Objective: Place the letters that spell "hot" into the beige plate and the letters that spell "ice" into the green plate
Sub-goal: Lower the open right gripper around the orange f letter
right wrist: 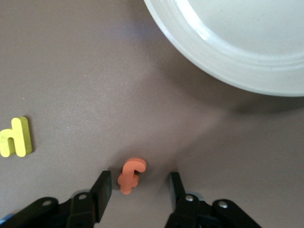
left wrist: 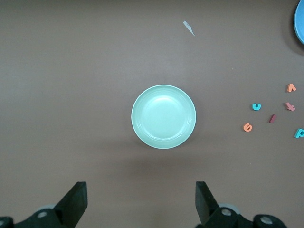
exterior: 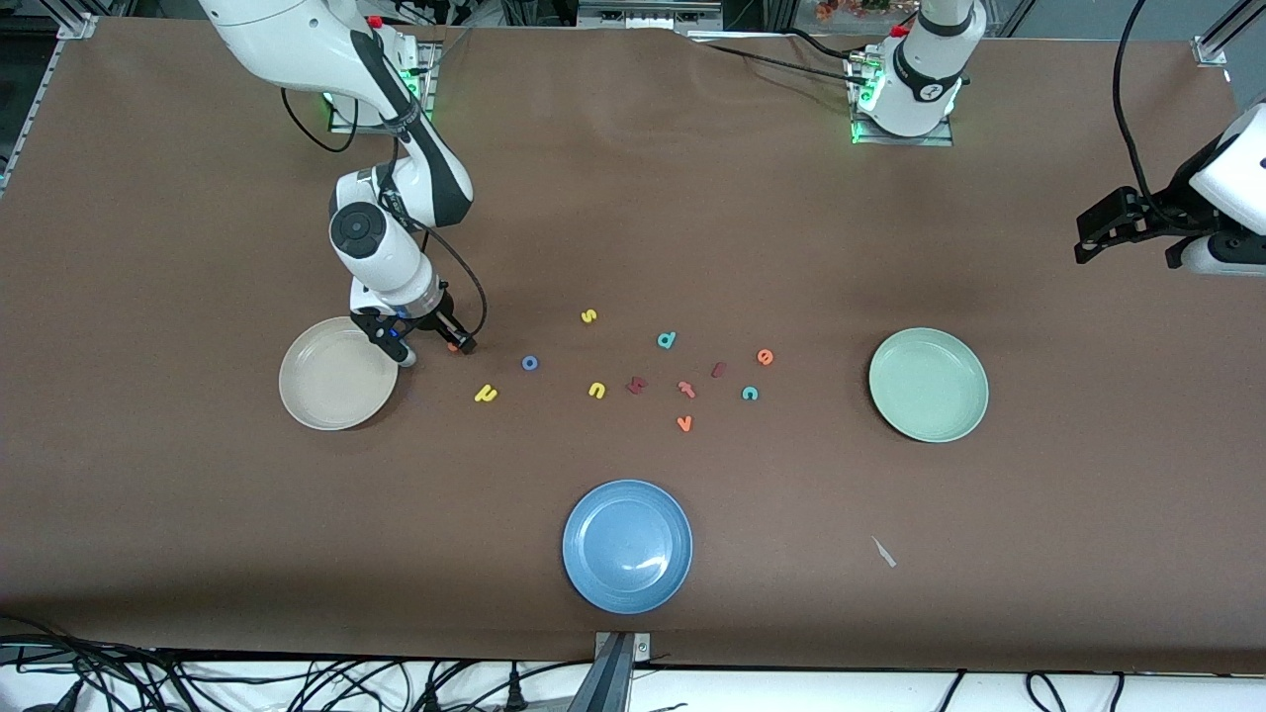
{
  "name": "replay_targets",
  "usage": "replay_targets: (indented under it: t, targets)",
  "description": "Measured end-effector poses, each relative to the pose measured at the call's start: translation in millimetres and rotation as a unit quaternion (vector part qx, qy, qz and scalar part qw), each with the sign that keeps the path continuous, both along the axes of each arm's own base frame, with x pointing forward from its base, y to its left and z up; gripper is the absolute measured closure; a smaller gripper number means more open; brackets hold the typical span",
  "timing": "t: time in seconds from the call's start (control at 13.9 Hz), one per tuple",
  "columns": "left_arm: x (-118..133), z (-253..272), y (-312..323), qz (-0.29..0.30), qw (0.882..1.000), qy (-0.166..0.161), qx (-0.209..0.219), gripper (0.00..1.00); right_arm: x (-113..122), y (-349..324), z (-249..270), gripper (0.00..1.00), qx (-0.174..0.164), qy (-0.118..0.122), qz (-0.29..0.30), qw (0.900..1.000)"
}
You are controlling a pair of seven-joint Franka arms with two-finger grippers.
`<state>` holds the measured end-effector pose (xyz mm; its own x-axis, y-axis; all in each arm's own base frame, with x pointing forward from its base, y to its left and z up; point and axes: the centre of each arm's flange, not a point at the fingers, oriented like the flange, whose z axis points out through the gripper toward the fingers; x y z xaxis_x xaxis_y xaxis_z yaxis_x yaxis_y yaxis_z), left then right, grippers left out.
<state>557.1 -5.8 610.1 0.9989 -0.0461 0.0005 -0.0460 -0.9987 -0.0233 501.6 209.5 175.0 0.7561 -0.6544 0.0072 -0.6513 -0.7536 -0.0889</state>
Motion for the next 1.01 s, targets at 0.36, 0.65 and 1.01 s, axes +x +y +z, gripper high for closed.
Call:
replay_targets:
  t: [0.36,0.65,1.01]
  targets:
    - [-0.5,-0.5,3.0,0.003,1.000,0.003,0.000,0.00,3.7,1.5,-0.8,0.58,0.001,-0.001,-0.002,1.000]
    - [-0.3,-1.3,7.0,0.006,1.000,0.004,0.000,0.00,8.9,5.5,-4.0,0.66,0.002,-0.003,-0.001,1.000]
    - [1.9,-6.2,12.3,0.010,1.000,0.009,-0.001,0.00,13.5,8.5,-6.0,0.74,0.002,-0.004,-0.002,1.000]
